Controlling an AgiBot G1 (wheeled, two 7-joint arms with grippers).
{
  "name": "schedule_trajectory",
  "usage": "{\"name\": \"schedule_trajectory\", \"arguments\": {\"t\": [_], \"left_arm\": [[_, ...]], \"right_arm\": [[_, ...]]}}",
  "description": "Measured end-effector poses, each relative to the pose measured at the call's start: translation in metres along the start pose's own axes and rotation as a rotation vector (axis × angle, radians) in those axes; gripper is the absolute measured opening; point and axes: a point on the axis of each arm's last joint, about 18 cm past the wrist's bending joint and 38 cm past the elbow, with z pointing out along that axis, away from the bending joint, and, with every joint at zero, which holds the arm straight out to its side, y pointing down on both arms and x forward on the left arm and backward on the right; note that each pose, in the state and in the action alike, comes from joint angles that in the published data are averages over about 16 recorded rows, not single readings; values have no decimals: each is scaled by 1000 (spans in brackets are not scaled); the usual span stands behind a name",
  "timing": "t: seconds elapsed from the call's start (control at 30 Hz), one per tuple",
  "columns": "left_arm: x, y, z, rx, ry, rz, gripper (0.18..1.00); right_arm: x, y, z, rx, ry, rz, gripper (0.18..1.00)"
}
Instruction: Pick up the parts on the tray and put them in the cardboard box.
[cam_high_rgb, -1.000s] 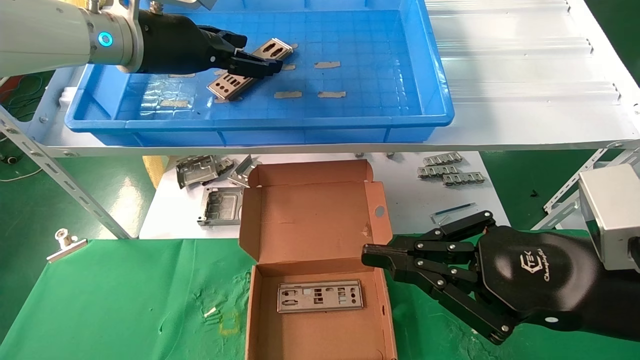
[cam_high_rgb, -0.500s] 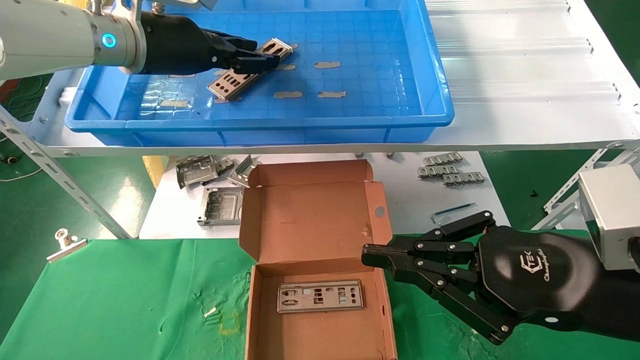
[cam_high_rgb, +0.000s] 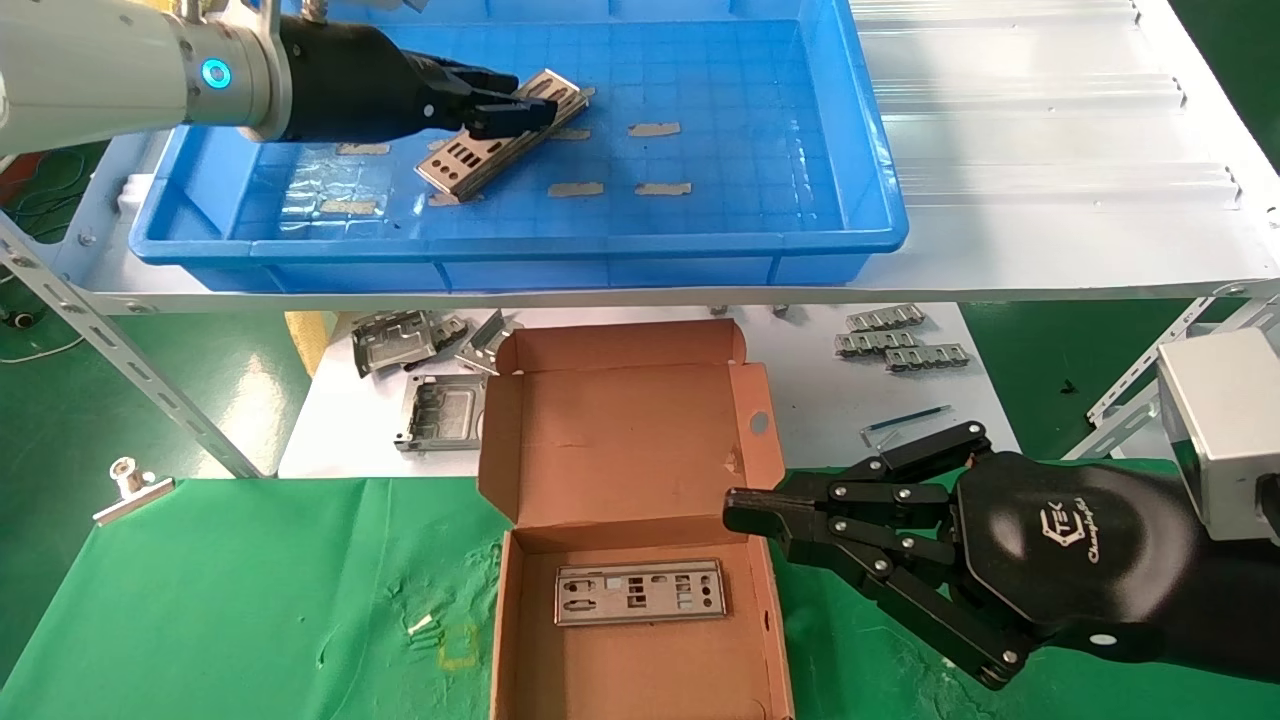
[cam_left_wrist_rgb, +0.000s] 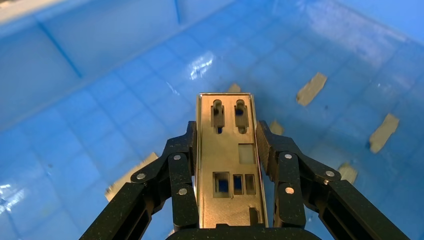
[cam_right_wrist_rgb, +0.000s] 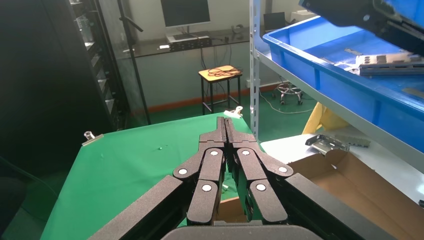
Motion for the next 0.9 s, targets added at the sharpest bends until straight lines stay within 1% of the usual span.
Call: {"name": "schedule_trajectory", "arguments": {"t": [0.3,0.5,0.7,0.9], "left_arm": [[-2,-16,-10,42,14,9,456],[2,-31,-23,93,66,32,455],[14,-39,-41,146,174,74,454],[36,-28,-62,180,334,124,454]], "right_arm": [[0,0,0,0,0,0,191],[0,0,0,0,0,0,191],[0,0,0,0,0,0,191],[0,0,0,0,0,0,191]]}}
